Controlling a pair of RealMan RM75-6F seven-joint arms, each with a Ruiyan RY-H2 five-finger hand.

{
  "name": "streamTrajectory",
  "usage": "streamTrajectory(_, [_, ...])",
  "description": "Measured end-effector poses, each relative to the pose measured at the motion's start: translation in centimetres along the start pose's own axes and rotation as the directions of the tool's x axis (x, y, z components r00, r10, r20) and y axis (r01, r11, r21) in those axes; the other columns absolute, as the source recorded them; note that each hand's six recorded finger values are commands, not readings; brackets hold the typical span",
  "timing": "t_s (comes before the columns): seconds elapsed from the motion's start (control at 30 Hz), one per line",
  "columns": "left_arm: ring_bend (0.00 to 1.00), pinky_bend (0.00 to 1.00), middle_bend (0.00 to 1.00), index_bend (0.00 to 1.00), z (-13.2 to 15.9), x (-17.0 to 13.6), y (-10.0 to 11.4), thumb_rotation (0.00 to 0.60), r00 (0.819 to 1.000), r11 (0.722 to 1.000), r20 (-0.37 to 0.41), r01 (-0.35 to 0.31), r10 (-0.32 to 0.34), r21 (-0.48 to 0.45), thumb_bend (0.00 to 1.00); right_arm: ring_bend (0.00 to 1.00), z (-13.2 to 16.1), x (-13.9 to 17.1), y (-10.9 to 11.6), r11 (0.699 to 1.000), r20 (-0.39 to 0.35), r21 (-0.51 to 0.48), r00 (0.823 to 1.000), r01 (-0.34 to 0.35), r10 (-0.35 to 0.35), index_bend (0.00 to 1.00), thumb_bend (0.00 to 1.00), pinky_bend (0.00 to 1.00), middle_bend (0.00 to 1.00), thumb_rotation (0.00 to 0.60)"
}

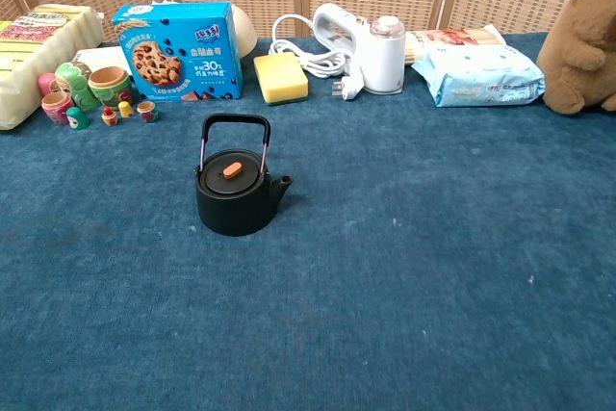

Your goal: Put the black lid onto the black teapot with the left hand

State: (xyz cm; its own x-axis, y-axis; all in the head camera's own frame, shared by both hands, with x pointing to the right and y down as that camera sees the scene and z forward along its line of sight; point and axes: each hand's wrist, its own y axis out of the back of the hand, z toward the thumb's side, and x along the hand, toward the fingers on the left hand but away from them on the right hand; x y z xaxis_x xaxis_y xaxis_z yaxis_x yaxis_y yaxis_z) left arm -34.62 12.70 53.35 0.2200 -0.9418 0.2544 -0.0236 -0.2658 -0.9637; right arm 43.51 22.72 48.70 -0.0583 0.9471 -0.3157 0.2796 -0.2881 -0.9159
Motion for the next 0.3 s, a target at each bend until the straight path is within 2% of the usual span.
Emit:
streamTrajectory(0.13, [0.00,0.07,0.00,0.00,-4.6,-4.1,-0.1,0.600,0.995,0.994,-0.103,-0.009,-0.002,-0.110,0.06,0.00,0.1,0.0,0.1,0.999,0.005,0.030,0.999,0.035,-0.035,0.09,0.03,0.00,0.00,0.543])
streamTrajectory(0.3, [0.00,0.07,0.00,0.00,-9.4,-10.1,-0.7,0.600,0.975,0.987,-0.218,0.013,-0.048,-0.157,0.05,0.00,0.3,0.1,0.3,0.998,0.006,0.030,0.998,0.061,-0.061,0.09,0.03,0.00,0.00,0.541])
